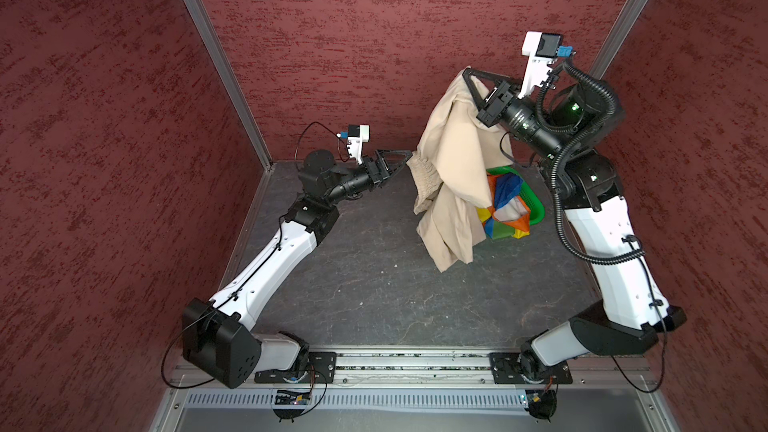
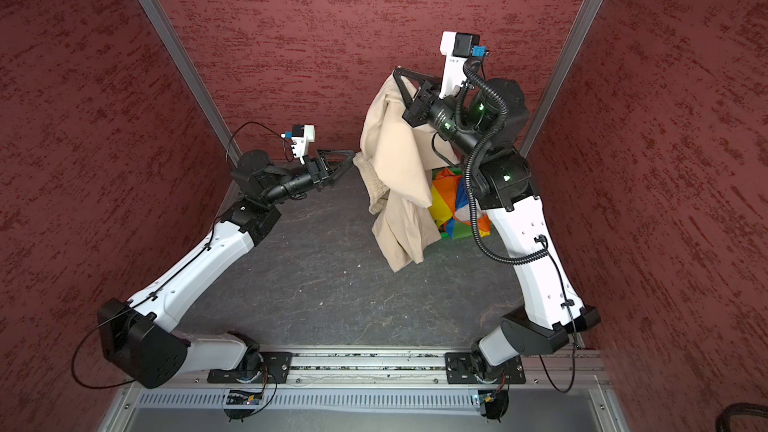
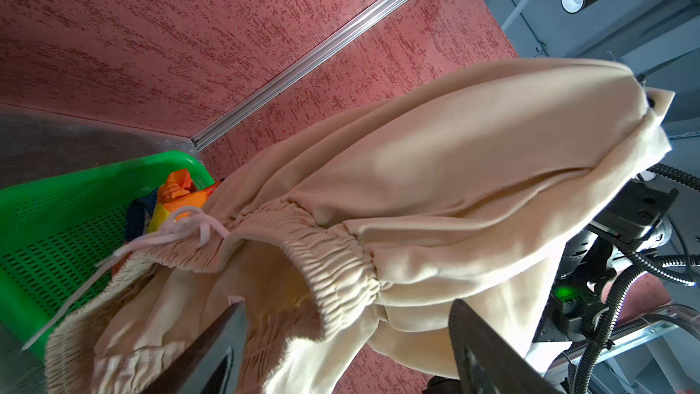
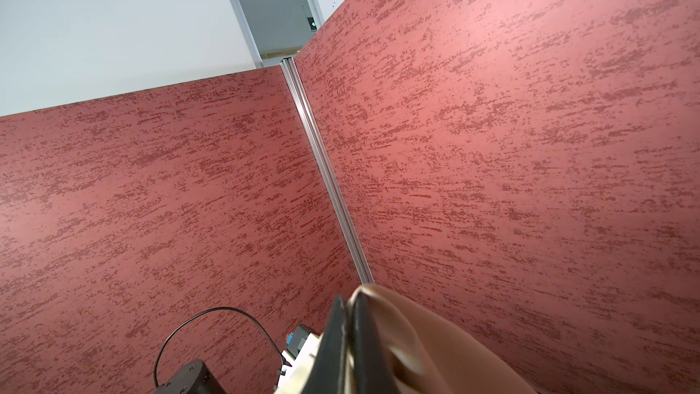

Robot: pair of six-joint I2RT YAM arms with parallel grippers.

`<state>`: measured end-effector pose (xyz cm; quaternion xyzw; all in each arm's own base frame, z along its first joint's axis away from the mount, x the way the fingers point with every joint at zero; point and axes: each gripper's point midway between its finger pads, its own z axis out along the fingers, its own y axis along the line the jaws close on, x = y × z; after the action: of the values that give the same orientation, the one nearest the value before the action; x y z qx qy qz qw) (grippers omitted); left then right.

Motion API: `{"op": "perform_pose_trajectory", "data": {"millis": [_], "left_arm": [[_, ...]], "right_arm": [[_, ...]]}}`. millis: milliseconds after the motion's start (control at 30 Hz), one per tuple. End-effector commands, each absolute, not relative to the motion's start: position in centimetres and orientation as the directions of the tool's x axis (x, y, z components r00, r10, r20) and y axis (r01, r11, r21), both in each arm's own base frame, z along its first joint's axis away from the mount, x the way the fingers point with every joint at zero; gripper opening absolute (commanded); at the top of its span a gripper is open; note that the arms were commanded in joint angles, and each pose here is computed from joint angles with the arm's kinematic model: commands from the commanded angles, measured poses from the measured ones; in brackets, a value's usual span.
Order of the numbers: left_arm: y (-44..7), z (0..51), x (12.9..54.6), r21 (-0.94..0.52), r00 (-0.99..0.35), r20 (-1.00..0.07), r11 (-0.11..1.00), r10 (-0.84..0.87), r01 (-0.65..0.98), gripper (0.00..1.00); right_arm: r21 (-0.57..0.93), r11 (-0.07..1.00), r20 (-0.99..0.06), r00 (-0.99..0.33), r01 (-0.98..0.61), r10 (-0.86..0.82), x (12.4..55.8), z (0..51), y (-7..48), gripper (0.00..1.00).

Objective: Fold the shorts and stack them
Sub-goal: 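Spread the shorts between both grippers and lay them flat on the table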

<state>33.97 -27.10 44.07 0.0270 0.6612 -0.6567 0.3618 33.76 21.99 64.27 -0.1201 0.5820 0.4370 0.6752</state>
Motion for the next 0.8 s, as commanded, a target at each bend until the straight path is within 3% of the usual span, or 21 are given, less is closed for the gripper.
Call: {"op": "perform_pose_trajectory", "data": {"millis": [0,100,167,200,367,533,767], "left_arm": [[-28.0,45.8,34.6,-0.838,-0.739,-0.513,0.070,-0.436,0.540,0.83],[-28.4,46.9,35.2,-0.829,-0.735,-0.515,0.039,-0.441,0.558,0.80],[-28.4,48.0,35.1,-0.818,-0.727,-0.518,0.012,-0.450,0.575,0.72],[-28.3,48.4,35.0,-0.813,-0.724,-0.519,0.000,-0.453,0.583,0.64],[-26.8,50.4,34.3,-0.787,-0.703,-0.534,-0.029,-0.470,0.617,0.00],[-21.6,50.9,37.2,-0.801,-0.633,-0.544,0.117,-0.551,0.587,0.00],[-9.8,49.1,43.9,-0.870,-0.534,-0.469,0.262,-0.704,0.418,0.00]], "right_arm": [[0.326,0.545,-0.868,-0.016,-0.773,0.496,32.2,66.7,21.9,0.00],[0.331,0.538,-0.869,-0.028,-0.775,0.495,32.4,66.5,22.2,0.00],[0.333,0.538,-0.869,-0.031,-0.774,0.494,32.6,66.3,22.3,0.00],[0.335,0.541,-0.869,-0.032,-0.772,0.494,32.8,66.2,22.3,0.00],[0.332,0.570,-0.877,-0.023,-0.752,0.480,33.9,65.7,22.3,0.00],[0.341,0.650,-0.899,-0.035,-0.679,0.436,36.5,63.3,22.2,0.00],[0.352,0.800,-0.935,-0.225,-0.486,0.275,43.9,52.8,23.2,0.00]]}}
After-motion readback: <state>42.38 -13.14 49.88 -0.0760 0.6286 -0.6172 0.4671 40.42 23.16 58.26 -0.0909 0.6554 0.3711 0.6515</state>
